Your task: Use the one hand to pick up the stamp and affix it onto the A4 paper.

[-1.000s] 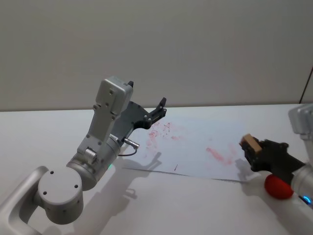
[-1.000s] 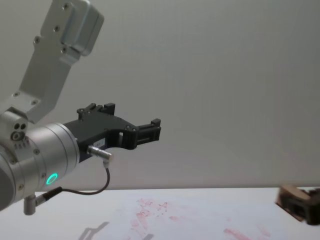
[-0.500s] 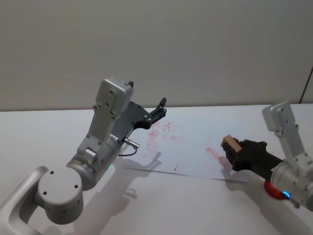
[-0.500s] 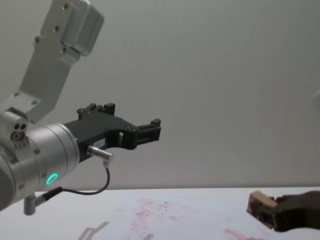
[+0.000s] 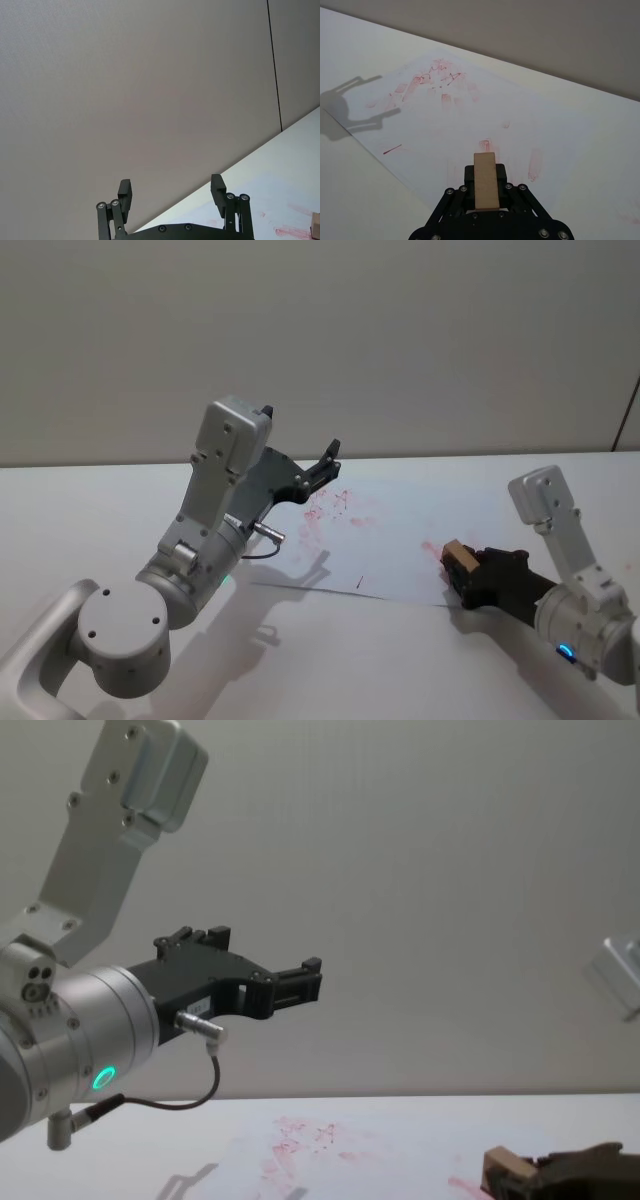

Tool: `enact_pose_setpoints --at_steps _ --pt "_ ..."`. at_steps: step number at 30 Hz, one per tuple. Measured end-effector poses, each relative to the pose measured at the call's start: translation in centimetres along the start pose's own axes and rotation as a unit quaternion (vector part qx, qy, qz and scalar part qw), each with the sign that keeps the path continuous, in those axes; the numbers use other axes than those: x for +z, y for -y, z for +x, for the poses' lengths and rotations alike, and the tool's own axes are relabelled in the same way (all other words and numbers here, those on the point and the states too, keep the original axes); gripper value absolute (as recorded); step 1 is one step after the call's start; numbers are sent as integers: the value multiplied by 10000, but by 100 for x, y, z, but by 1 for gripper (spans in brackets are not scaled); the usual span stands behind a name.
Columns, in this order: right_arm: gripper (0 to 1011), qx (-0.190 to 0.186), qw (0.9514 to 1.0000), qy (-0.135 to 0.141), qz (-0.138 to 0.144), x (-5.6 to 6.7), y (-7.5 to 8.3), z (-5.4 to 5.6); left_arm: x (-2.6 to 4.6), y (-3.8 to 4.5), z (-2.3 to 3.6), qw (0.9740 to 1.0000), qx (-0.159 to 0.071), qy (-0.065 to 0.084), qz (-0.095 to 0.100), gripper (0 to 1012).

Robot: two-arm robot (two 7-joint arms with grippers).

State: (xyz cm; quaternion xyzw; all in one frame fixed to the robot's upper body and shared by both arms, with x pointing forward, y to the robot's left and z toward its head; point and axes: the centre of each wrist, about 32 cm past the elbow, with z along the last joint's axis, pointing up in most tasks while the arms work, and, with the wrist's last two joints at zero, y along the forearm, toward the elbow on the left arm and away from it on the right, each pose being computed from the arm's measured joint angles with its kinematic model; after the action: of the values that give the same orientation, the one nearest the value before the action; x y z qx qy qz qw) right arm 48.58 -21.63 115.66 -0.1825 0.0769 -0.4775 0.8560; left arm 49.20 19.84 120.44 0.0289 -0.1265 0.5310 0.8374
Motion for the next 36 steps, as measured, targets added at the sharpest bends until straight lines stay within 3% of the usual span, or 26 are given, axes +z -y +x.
enact_pose_setpoints --at_steps 25,36 --pt "220 -176 9993 -60 -335 -162 4 -23 0 0 0 10000 0 0 0 1001" --pt "220 -175 9996 -208 11 -132 -60 -69 0 0 0 10000 0 0 0 1001"
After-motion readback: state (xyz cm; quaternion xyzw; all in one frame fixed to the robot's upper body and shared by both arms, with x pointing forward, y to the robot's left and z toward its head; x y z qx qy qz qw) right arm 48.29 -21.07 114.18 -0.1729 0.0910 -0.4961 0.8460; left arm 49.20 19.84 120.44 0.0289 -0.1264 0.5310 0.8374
